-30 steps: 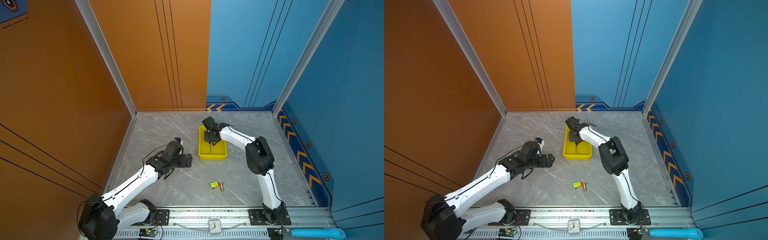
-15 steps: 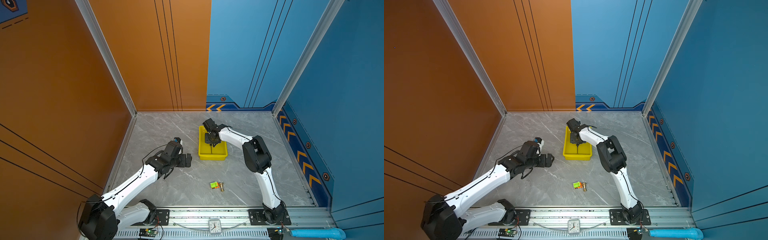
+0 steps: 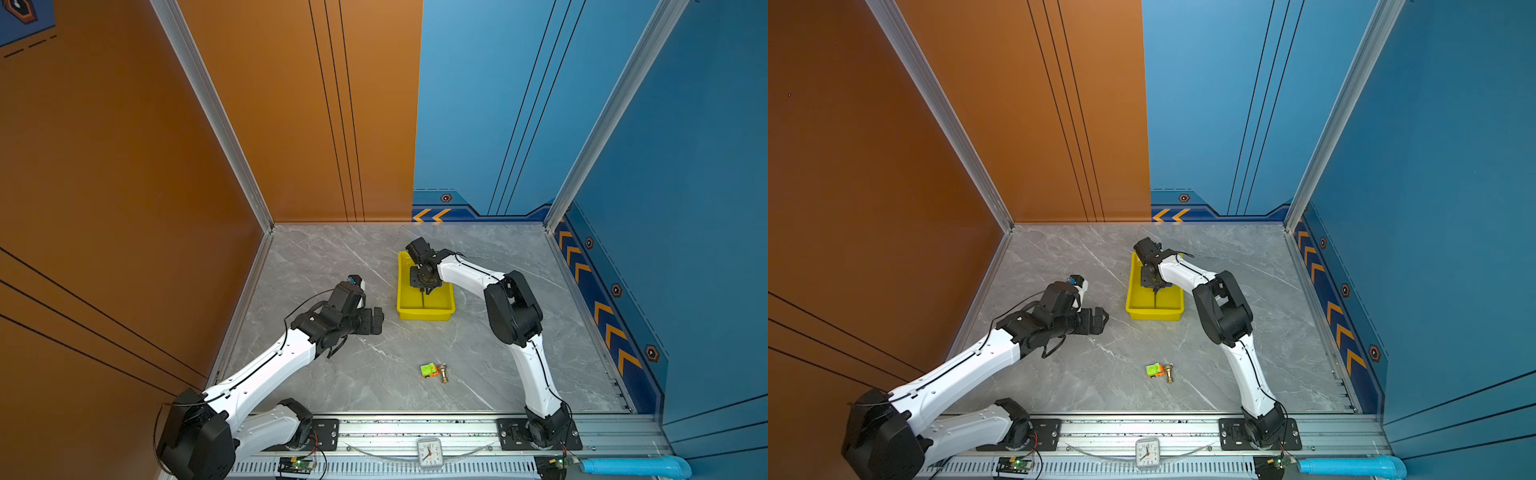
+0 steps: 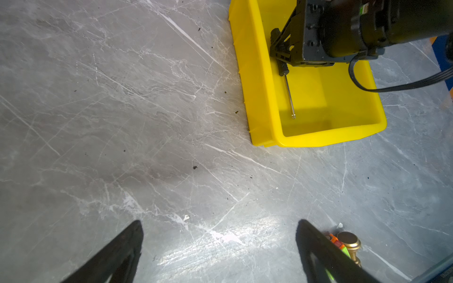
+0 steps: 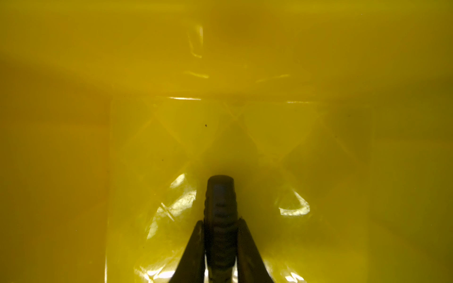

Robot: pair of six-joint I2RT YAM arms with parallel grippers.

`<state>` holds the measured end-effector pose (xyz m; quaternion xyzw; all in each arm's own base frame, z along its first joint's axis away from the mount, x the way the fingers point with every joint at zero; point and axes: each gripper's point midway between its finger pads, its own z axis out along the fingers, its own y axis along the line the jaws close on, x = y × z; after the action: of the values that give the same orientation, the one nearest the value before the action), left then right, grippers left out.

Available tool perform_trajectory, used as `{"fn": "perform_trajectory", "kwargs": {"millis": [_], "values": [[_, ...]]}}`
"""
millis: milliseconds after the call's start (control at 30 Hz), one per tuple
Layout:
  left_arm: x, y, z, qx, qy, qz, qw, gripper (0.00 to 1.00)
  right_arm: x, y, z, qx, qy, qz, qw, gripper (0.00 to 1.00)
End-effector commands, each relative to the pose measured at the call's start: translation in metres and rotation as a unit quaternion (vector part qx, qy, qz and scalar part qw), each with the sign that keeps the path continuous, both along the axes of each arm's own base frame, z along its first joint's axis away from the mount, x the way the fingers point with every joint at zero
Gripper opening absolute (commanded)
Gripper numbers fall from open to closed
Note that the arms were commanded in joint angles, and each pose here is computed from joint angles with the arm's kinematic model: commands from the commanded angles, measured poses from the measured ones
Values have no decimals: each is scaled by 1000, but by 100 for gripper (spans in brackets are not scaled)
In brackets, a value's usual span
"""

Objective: Put the screwdriver in the bin
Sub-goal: Place the screwdriver into the bin.

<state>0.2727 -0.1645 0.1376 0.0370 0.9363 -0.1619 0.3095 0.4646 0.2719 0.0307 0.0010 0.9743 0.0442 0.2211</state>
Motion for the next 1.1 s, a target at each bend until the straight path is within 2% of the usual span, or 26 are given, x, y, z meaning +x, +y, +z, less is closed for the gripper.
{"fn": "perform_trajectory", "kwargs": {"millis": [0, 300, 767, 1067], "values": [[0, 1, 3, 0, -4, -6, 1000, 98, -5, -8, -12, -8, 14, -10, 1000, 24], [-2, 5, 6, 0, -10, -3, 1000, 98, -2, -5, 4, -9, -8, -4, 1000, 43], [-3, 7, 10, 0, -19, -4, 1000, 98, -4, 3, 72, 7, -73, 10, 997, 54], [-3, 18, 13, 5, -29, 4, 1000, 98, -35, -16, 137, 12, -126, 15, 992, 61]]}}
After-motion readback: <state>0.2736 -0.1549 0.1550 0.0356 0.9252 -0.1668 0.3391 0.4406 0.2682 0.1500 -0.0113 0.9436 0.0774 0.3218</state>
